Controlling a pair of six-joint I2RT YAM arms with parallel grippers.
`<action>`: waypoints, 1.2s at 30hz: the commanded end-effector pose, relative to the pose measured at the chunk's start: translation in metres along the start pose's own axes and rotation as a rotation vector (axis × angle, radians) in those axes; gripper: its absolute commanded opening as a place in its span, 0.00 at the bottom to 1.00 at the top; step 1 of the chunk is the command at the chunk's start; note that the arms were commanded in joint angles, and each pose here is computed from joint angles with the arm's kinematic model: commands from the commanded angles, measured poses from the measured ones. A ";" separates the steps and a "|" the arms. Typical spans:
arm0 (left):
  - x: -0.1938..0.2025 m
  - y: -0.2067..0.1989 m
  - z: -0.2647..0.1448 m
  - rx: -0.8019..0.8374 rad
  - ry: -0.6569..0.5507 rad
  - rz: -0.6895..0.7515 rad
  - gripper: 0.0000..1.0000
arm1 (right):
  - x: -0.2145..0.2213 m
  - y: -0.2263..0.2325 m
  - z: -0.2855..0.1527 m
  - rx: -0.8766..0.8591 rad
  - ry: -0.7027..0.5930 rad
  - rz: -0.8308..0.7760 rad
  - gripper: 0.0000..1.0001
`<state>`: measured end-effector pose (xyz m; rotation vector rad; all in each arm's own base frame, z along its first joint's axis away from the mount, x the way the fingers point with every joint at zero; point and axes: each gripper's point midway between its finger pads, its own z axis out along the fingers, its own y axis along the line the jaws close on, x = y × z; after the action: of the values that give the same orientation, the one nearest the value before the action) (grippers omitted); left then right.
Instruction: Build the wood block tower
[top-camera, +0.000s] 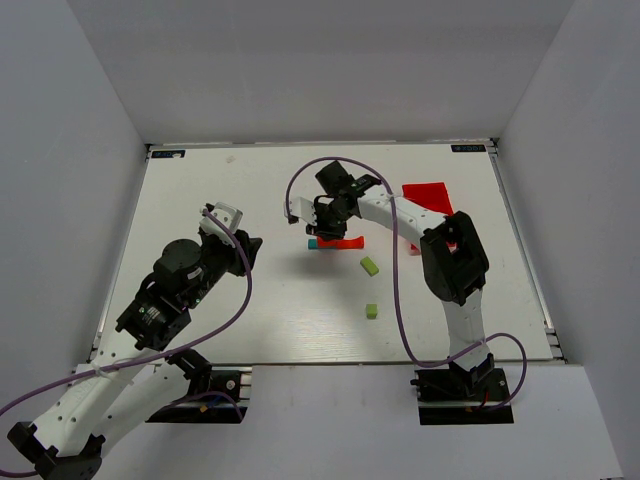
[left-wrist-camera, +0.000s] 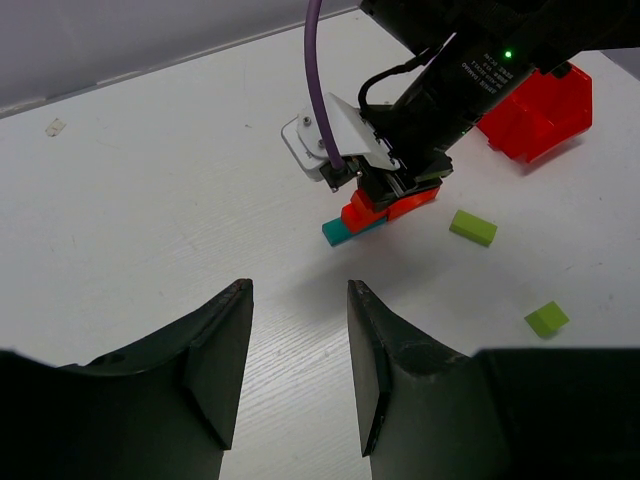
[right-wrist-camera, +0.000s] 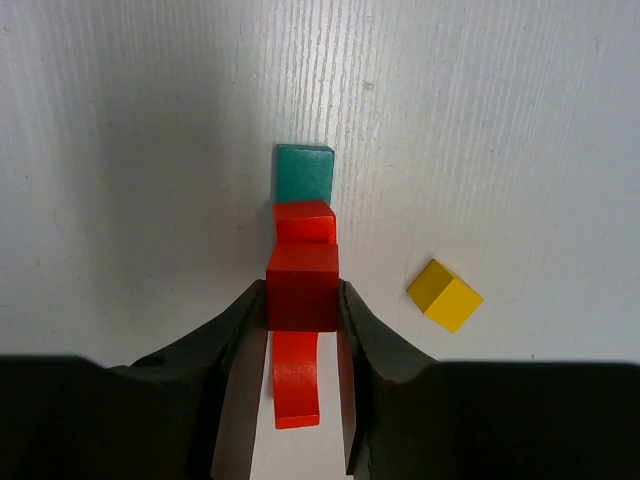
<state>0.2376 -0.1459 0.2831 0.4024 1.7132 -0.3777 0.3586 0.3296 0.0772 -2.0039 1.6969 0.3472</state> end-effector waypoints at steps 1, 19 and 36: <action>0.002 0.000 0.000 0.004 0.004 -0.002 0.53 | -0.014 -0.011 -0.014 0.020 -0.048 -0.038 0.08; 0.002 0.001 0.000 -0.005 0.003 -0.002 0.53 | -0.013 -0.010 -0.011 -0.024 -0.056 -0.050 0.11; 0.002 0.001 0.000 -0.005 0.003 -0.002 0.53 | -0.009 -0.007 -0.004 -0.039 -0.044 -0.045 0.15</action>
<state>0.2376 -0.1459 0.2831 0.4021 1.7133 -0.3774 0.3606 0.3290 0.0795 -2.0463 1.6552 0.3902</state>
